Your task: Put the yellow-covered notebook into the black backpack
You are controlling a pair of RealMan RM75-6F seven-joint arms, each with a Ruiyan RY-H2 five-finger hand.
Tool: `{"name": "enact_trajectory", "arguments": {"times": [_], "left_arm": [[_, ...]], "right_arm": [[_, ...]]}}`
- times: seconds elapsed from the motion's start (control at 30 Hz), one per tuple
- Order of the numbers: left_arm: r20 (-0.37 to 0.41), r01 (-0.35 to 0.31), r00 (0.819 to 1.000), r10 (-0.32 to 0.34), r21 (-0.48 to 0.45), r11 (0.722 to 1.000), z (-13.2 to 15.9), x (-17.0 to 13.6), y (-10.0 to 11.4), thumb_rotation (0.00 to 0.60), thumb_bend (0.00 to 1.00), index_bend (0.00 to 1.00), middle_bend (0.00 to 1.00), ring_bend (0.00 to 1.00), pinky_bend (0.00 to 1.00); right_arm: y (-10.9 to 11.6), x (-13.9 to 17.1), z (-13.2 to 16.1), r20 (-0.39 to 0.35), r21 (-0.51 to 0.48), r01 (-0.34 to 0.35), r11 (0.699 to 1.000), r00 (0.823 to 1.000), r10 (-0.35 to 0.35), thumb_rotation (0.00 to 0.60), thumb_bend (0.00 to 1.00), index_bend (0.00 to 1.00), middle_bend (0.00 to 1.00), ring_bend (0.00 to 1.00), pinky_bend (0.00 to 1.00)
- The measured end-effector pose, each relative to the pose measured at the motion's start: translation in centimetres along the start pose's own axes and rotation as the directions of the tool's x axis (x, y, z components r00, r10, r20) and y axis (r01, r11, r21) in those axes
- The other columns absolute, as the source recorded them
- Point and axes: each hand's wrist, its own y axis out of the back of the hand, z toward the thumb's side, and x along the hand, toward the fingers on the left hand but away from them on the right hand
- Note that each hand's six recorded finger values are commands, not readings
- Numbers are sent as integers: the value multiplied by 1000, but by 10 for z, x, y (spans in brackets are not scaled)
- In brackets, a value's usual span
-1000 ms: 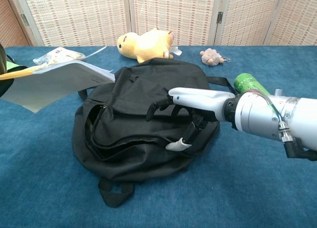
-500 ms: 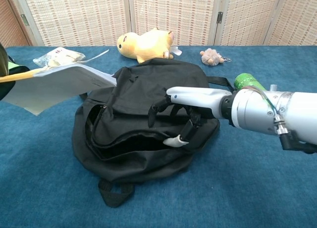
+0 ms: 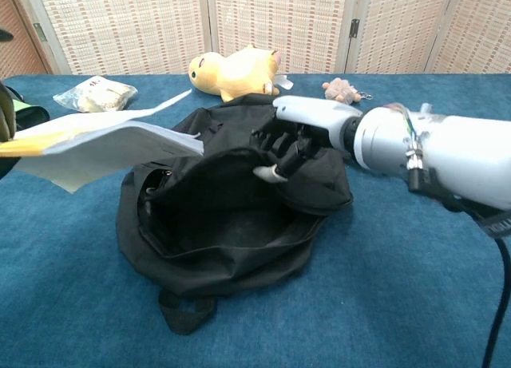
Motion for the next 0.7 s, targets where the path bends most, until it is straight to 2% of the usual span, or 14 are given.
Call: {"name": "enact_trajectory", "arguments": {"times": [0.2,0.33,0.5,0.7], "left_arm": [[92,13,996,-12,-15,1000,14,7,-9,600,481,759,693,566,304],[149,15,989,-14,-11,1000,22,15,-15,600,481,760,699,572,336],[191,5,982,-4,-2,1000,27,29,-23,600,483,765,729,602,422],[215,-10,977,6,18,1000,29,47,-31,600,485,771,743,620,468]], "right_arm": [[20,-11,9,58,-148,74,986,996,-66,600,638,820,360,245,260],[30,-17,20,85,-250,112,962,992,-94,600,656,810,362,247,270],[35,-24,43,63,-333,108,937,994,-92,600,665,804,367,254,279],[38,-29,67,35,-403,110,908,994,-105,600,669,803,371,257,279]]}}
